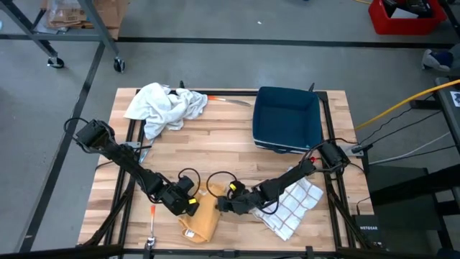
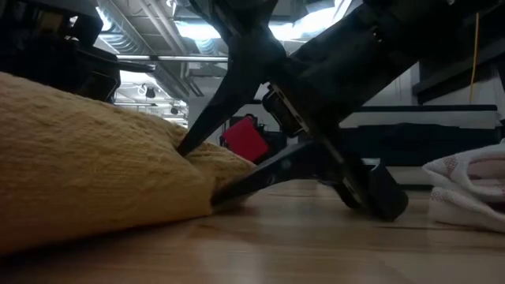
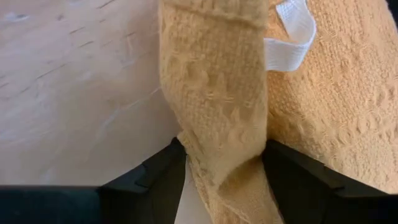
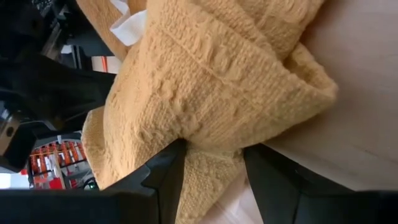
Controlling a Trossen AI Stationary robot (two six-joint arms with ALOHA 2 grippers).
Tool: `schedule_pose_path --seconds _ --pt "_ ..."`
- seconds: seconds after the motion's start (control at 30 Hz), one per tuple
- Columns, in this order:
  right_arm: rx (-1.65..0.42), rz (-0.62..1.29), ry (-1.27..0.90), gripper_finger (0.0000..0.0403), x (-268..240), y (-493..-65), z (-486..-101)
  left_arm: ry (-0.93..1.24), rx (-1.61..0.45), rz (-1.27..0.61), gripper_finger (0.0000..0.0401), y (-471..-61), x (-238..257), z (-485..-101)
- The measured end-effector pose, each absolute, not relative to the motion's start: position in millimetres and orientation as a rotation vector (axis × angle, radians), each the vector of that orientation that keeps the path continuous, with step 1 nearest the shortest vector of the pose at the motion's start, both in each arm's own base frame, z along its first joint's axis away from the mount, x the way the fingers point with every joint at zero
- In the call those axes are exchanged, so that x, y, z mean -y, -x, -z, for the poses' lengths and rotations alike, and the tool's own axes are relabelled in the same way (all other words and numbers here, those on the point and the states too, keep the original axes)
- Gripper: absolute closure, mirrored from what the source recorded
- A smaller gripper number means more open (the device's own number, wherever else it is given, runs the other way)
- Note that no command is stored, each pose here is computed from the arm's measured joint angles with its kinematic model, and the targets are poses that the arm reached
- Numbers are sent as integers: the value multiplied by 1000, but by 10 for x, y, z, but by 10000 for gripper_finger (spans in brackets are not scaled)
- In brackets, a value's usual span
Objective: Fold towel
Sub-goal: Stack the yellow towel on top of the white-and-brown checkered towel
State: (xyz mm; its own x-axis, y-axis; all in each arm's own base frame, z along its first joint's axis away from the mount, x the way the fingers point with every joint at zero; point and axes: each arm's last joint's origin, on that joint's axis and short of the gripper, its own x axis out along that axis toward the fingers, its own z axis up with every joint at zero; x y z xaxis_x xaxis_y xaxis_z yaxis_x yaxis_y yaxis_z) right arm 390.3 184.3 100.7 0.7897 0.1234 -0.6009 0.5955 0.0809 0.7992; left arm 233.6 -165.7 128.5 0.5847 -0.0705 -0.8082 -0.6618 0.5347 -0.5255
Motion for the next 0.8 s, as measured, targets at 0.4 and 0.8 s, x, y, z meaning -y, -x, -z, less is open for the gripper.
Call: schedule_pose_path --seconds 0.4,0.8 --pt "-608 321 -1333 369 -1825 -3925 -1009 854 -895 -329 274 -2357 1670 -1290" --pt "-526 240 -1278 393 -1859 -4000 -1163 751 -748 -136 383 -2483 1751 -1411"
